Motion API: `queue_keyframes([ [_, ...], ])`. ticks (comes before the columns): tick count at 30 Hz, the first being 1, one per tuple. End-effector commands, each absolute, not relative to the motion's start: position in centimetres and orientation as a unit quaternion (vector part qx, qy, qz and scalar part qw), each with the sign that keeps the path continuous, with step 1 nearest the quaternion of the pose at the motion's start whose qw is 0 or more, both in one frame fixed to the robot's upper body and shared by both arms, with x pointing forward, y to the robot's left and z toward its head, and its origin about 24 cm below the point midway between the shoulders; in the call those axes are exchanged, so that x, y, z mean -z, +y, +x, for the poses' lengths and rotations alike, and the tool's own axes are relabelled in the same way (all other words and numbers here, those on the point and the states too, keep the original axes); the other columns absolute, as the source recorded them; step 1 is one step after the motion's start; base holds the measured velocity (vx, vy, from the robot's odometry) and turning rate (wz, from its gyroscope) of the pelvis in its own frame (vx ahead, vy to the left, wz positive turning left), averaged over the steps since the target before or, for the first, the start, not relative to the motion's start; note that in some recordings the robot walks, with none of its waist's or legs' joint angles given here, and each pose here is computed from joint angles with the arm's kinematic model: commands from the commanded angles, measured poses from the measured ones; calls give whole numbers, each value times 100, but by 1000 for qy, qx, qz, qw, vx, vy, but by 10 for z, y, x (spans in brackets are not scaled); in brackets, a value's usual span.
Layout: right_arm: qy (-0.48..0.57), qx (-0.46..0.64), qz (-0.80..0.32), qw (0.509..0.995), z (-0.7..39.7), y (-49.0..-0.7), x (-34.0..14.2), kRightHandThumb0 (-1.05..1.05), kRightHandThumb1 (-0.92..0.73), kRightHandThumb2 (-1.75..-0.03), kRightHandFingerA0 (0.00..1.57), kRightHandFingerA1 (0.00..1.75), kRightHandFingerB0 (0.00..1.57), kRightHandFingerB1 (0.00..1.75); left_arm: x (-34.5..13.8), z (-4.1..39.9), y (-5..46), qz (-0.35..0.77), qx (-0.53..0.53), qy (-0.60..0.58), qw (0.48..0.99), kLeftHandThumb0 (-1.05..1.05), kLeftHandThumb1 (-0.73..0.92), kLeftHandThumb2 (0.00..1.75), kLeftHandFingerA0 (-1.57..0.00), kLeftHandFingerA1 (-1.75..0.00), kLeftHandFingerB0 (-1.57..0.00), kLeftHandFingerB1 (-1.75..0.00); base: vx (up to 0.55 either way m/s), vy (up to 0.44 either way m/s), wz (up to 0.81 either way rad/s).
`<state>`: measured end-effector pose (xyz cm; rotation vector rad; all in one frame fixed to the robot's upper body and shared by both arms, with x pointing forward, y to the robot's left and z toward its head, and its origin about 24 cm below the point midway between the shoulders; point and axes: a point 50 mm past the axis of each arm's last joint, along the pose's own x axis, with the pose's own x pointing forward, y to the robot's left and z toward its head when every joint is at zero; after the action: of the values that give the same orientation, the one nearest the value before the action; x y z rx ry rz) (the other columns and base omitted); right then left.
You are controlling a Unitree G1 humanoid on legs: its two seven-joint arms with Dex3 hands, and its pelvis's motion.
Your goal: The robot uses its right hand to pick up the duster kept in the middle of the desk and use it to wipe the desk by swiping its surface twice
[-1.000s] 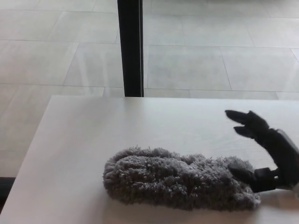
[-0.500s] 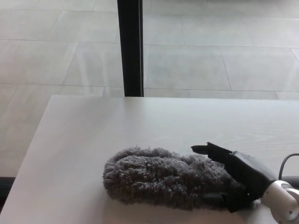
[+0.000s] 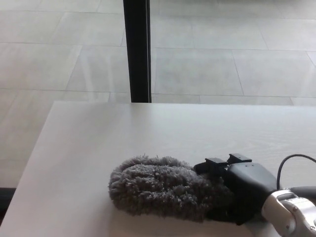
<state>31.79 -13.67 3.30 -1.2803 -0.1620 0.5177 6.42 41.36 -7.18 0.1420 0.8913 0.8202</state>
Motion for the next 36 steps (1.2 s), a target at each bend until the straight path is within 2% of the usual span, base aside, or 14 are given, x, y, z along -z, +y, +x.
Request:
queue_keyframes([
  [1,-97,-216,-788,568,295,-181,16,-34,-73,-69,61,147,42,72,59,67,426,69,-375,400,833,-45,56,58,-83,-60,-72,-49,0,0,0],
  [4,-164,-207,-773,577,288,-187,16,-39,-73,-73,78,164,60,107,60,66,425,67,-363,397,840,-48,58,58,-81,-59,-72,-50,0,0,0],
  [8,-230,-191,-741,601,281,-185,16,-44,-76,-67,82,175,62,111,60,66,425,65,-358,401,841,-48,57,58,-81,-57,-70,-50,0,0,0],
  [9,-243,-191,-729,611,278,-182,17,-39,-75,-72,83,175,56,132,60,66,425,67,-352,403,842,-51,57,58,-79,-57,-66,-49,0,0,0],
  [14,-300,-190,-691,629,267,-162,24,-36,-74,-72,75,175,57,135,58,72,425,59,-340,402,848,-53,57,58,-76,-54,-65,-50,0,0,0],
  [15,-306,-194,-681,637,264,-156,25,-39,-76,-68,74,175,58,124,58,73,424,57,-338,401,850,-53,57,58,-77,-55,-66,-50,0,0,0],
  [18,-325,-193,-661,648,262,-149,26,-35,-71,-73,77,175,60,131,59,74,424,47,-343,398,849,-53,55,57,-80,-57,-68,-51,0,0,0],
  [19,-339,-194,-644,658,259,-138,26,-34,-70,-78,79,175,59,150,58,74,424,40,-344,394,851,-52,54,57,-81,-58,-69,-52,0,0,0],
  [24,-344,-205,-616,678,253,-114,28,-42,-75,-74,91,175,64,128,58,78,423,53,-332,397,854,-53,56,57,-80,-58,-68,-49,0,0,0],
  [25,-352,-208,-610,679,252,-108,29,-43,-72,-69,92,175,73,114,58,79,423,58,-329,398,854,-53,57,57,-80,-58,-68,-50,0,0,0],
  [28,-364,-219,-587,689,247,-100,31,-39,-71,-78,94,175,73,112,57,80,424,56,-328,396,856,-53,56,57,-81,-59,-71,-51,0,0,0],
  [33,-382,-255,-597,658,244,-100,34,-43,-73,-71,92,175,73,115,55,82,425,68,-320,394,859,-53,57,58,-80,-57,-70,-50,0,0,0],
  [34,-383,-257,-599,654,244,-101,34,-37,-70,-81,92,175,67,126,54,83,425,67,-321,393,859,-53,57,58,-81,-58,-69,-50,0,0,0],
  [36,-381,-262,-603,650,245,-102,34,-37,-70,-81,92,175,67,126,54,83,425,64,-322,391,860,-53,57,58,-81,-58,-69,-50,0,0,0],
])
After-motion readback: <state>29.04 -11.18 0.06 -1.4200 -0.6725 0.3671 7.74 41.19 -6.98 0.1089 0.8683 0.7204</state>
